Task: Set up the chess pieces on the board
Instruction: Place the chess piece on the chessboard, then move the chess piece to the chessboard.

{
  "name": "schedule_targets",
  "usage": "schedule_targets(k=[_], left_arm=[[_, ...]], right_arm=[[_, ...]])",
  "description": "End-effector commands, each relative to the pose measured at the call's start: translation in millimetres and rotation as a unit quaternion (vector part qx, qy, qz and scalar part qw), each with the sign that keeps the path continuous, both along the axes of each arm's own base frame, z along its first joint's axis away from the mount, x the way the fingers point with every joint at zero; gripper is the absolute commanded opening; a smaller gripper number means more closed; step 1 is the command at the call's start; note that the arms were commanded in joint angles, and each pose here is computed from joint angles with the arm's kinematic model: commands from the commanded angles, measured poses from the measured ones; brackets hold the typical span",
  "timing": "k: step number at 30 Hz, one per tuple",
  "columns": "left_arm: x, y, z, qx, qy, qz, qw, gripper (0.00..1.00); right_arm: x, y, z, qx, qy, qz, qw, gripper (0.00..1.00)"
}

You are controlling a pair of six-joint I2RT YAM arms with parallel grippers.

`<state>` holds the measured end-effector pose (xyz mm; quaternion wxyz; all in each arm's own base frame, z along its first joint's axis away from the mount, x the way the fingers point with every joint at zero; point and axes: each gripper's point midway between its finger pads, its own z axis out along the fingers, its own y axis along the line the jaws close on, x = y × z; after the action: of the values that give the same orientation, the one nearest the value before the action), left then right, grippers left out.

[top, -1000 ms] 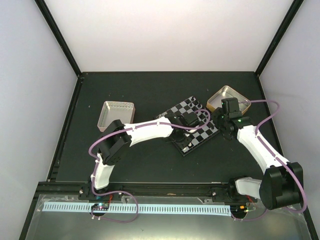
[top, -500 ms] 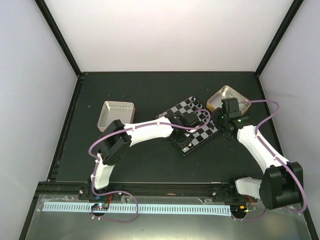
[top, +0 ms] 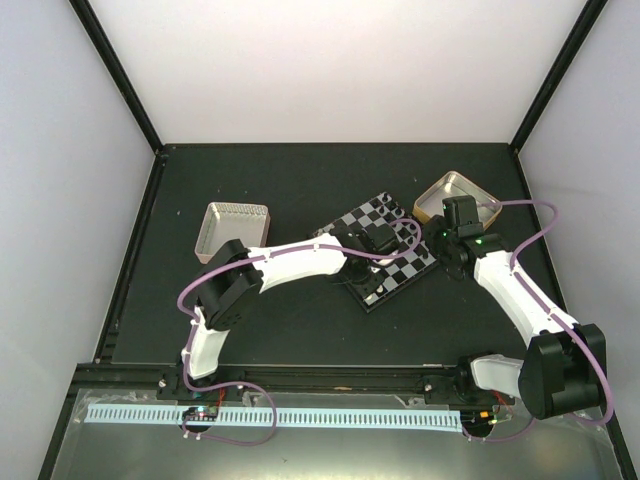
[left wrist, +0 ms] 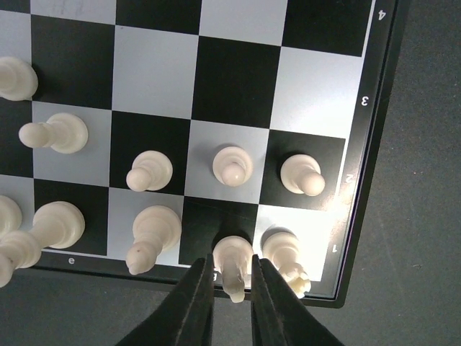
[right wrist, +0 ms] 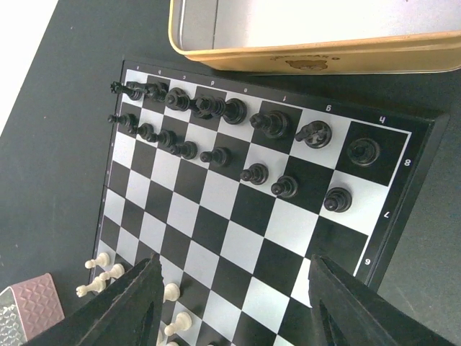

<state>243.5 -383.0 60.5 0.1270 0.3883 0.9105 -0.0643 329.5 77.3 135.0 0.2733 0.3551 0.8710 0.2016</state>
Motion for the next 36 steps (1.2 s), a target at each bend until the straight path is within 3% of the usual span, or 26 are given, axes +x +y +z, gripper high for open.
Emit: schedule_targets(k=[1, 11, 18, 28, 32, 36], left_arm=[[10.5, -5.6, 12.4, -0.013, -0.019, -0.005, 1.0, 0.18], [15.7, -0.9, 66.5, -0.09, -0.031, 0.009, 0.995, 0.34], [36.8, 43.9, 105.4, -0.143, -0.061, 0.083, 0.984, 0.41], [65.6, 153.8, 127.5, -0.233, -0.109, 0.266, 0.929, 0.47], [67.6, 179.5, 128.8, -0.254, -0.124, 0.298, 0.912, 0.49], [67.6, 185.1, 120.8, -0.258, -0.111, 0.305, 0.91, 0.49]], right_arm=[[4.6, 2.5, 2.9, 0.001, -0.011, 0.015, 1.0, 0.56], [12.4, 18.1, 10.9, -0.004, -0.03, 0.083, 0.996, 0.56], [25.1, 57.7, -0.8, -0.04, -0.013, 0.203, 0.978, 0.56], [31.2, 129.8, -36.4, -0.151, 0.052, 0.35, 0.923, 0.51], [31.1, 146.2, -53.1, -0.18, 0.072, 0.375, 0.907, 0.49], [28.0, 152.7, -68.6, -0.201, 0.093, 0.392, 0.893, 0.47]])
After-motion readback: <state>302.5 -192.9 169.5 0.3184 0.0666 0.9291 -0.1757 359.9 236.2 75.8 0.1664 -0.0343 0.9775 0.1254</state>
